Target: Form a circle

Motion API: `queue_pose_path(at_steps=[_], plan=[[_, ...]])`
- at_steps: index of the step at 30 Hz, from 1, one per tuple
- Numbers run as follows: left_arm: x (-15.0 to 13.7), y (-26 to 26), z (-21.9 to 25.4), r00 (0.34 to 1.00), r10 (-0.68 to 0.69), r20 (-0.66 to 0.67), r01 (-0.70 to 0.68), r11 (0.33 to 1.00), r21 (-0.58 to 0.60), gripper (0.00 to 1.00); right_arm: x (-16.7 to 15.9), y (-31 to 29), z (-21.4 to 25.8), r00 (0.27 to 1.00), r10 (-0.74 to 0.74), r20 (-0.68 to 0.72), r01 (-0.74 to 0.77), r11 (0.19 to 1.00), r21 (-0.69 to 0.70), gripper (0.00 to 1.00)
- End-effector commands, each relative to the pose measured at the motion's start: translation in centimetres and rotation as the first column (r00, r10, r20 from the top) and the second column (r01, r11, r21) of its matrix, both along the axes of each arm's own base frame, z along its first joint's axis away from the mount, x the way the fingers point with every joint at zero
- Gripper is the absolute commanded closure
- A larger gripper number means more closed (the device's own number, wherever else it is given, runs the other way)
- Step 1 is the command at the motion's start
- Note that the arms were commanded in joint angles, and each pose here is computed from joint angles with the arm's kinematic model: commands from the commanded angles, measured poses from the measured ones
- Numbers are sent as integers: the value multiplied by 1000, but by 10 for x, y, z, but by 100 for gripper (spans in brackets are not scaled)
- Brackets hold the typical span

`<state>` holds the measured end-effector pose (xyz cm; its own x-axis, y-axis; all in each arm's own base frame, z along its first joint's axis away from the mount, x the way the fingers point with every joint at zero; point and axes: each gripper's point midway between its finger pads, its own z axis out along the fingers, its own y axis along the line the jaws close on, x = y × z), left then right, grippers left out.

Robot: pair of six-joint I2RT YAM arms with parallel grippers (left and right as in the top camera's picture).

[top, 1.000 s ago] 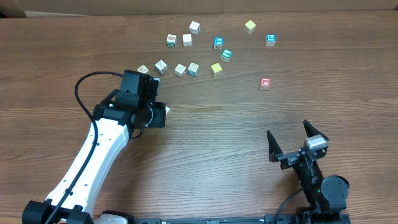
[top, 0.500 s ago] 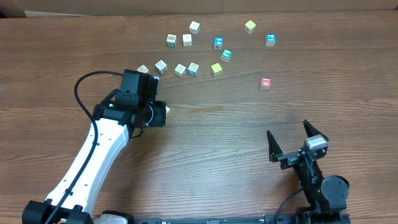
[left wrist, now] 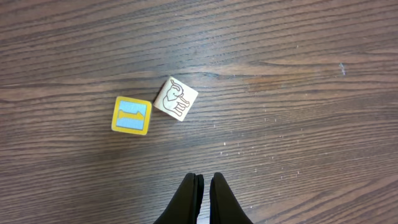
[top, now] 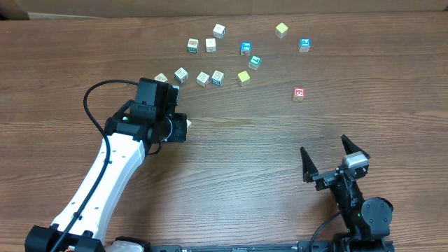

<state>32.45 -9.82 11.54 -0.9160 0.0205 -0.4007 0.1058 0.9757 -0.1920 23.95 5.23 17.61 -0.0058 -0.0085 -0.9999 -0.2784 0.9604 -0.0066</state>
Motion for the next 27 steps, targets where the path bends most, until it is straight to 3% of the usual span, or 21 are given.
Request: queue_pose_path(at_steps=[1, 12, 18, 27], plan=[[-4, -10, -3, 1000, -15, -13, 15, 1000, -18, 96, 0, 0, -2, 1000, -2, 3, 2, 1000, -1, 0], [-13, -14, -6, 999, -35, -39, 35, 999, 7, 96, 0, 0, -2, 1000, -2, 3, 2, 1000, -1, 0], [-20, 0, -13, 994, 70, -84, -66, 996, 57, 96, 0, 0, -2, 1000, -2, 3, 2, 1000, -1, 0], [-20, 1, -46, 997, 70, -43, -68, 997, 48, 96, 0, 0, -2, 1000, -2, 3, 2, 1000, -1, 0]])
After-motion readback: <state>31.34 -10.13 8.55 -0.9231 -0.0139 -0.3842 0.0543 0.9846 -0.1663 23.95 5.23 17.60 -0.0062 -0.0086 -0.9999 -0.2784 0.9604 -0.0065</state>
